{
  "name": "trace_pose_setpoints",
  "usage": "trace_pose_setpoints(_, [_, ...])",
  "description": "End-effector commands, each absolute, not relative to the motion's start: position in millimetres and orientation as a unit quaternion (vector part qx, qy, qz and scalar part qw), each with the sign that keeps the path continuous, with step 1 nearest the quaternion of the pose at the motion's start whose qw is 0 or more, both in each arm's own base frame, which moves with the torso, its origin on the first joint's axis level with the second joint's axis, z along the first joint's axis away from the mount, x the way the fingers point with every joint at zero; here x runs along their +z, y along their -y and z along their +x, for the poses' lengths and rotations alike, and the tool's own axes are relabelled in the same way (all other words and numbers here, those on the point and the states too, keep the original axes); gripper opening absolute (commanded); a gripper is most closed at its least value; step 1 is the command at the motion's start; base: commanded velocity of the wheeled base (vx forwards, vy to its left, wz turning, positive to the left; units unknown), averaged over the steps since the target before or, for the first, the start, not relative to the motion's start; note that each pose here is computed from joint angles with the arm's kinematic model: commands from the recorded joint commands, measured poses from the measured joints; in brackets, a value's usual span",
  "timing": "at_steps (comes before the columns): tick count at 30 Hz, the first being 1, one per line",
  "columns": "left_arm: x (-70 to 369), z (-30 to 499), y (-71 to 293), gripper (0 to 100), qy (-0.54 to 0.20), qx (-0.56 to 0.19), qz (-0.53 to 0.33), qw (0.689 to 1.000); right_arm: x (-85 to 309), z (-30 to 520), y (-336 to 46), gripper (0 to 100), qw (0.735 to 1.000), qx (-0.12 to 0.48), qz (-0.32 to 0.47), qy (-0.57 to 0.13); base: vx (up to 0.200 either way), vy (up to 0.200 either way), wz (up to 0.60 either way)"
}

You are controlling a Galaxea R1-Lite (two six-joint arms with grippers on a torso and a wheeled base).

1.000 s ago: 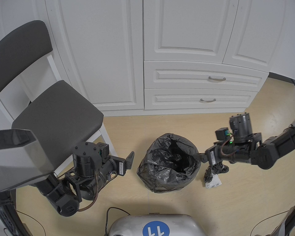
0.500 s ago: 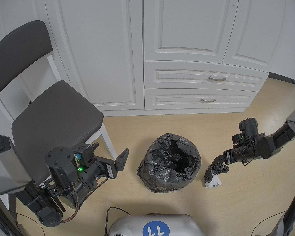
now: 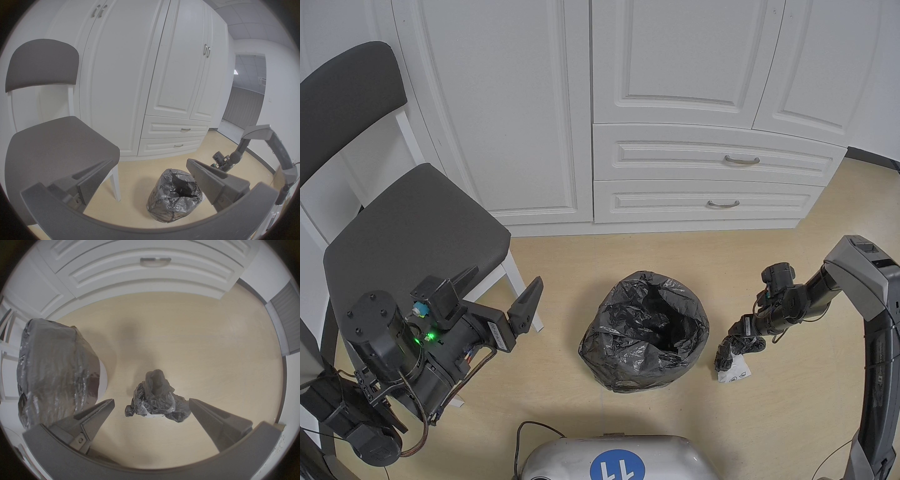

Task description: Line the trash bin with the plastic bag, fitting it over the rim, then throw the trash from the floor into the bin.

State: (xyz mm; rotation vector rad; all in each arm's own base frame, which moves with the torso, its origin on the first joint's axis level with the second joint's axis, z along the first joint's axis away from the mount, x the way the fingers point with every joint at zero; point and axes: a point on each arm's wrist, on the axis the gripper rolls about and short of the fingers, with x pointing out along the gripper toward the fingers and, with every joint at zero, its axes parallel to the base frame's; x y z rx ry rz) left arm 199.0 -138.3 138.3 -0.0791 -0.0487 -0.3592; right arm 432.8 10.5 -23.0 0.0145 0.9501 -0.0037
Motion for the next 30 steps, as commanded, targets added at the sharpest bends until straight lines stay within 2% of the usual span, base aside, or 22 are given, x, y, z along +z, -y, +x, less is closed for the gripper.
trace_pose_setpoints(1, [146.4, 193.8, 135.1, 100, 0.041, -0.178, -0.041, 0.982, -54.5, 462.4, -1.3, 100, 0.862, 0.004, 0.05, -0.504, 0.0, 0.0, 0.0])
trace_pose_setpoints(6, [149.6, 196.7, 134.0, 100, 0.048, -0.17, -0.044, 0.983, -56.7, 486.3, -5.0, 100, 0.82, 0.007, 0.07, -0.568, 0.0, 0.0, 0.0])
trace_pose_setpoints(9, [150.6, 197.4, 132.6, 100, 0.05, -0.167, -0.043, 0.984, -72.7, 495.2, -5.7, 100, 0.821, -0.008, 0.059, -0.568, 0.0, 0.0, 0.0])
trace_pose_setpoints(10, [150.7, 197.0, 132.3, 100, 0.05, -0.166, -0.042, 0.984, -83.8, 492.1, -7.0, 100, 0.812, -0.021, 0.043, -0.582, 0.0, 0.0, 0.0])
trace_pose_setpoints(17, [152.5, 193.1, 131.4, 100, 0.058, -0.169, -0.029, 0.983, -84.3, 485.4, -26.9, 100, 0.794, 0.0, 0.016, -0.607, 0.0, 0.0, 0.0])
trace_pose_setpoints(24, [156.3, 190.5, 132.0, 100, 0.065, -0.164, -0.032, 0.984, -84.3, 485.3, -27.7, 100, 0.794, 0.0, 0.018, -0.607, 0.0, 0.0, 0.0])
trace_pose_setpoints(25, [156.7, 190.3, 131.9, 100, 0.066, -0.164, -0.033, 0.984, -84.3, 485.4, -27.7, 0, 0.794, -0.001, 0.018, -0.607, 0.0, 0.0, 0.0])
trace_pose_setpoints(30, [156.0, 189.9, 131.6, 100, 0.064, -0.164, -0.032, 0.984, -81.9, 486.3, -27.5, 0, 0.798, -0.006, 0.016, -0.603, 0.0, 0.0, 0.0])
